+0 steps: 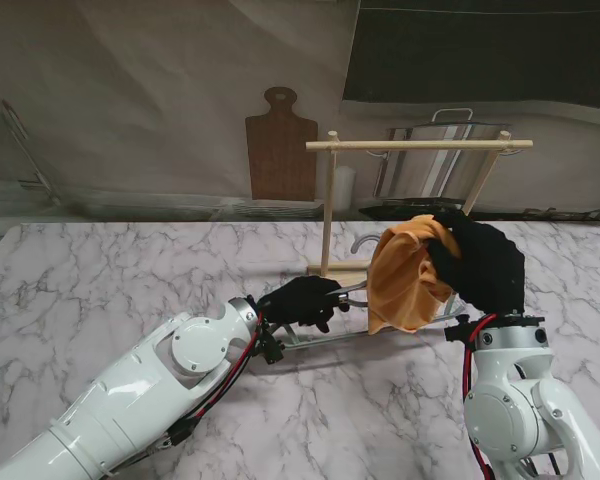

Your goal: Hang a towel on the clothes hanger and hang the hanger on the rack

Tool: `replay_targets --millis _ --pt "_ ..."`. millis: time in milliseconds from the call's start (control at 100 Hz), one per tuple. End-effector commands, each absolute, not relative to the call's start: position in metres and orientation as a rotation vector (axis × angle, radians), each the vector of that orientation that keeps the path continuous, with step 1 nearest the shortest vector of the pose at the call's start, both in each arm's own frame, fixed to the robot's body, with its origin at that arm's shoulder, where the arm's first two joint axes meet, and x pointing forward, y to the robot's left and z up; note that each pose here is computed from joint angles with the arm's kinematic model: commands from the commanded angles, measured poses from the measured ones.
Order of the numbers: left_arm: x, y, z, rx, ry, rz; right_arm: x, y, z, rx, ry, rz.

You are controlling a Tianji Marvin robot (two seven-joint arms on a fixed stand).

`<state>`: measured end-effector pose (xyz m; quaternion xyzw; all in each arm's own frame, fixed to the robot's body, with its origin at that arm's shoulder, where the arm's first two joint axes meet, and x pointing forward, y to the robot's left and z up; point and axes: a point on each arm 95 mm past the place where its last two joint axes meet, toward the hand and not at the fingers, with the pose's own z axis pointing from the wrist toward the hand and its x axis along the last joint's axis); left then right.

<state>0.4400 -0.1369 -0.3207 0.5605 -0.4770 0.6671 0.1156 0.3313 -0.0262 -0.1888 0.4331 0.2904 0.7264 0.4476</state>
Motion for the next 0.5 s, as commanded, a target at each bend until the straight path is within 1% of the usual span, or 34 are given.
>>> replay_targets --millis 0,490 --pt "0.439 -0.139 -0.322 1.640 -1.402 1.929 0.334 -0.026 -0.187 1.069 0.714 1.802" --pt "0.435 -0.144 -0.326 1.637 -1.361 1.879 0.348 -0.033 -0.185 1.041 0.708 1.805"
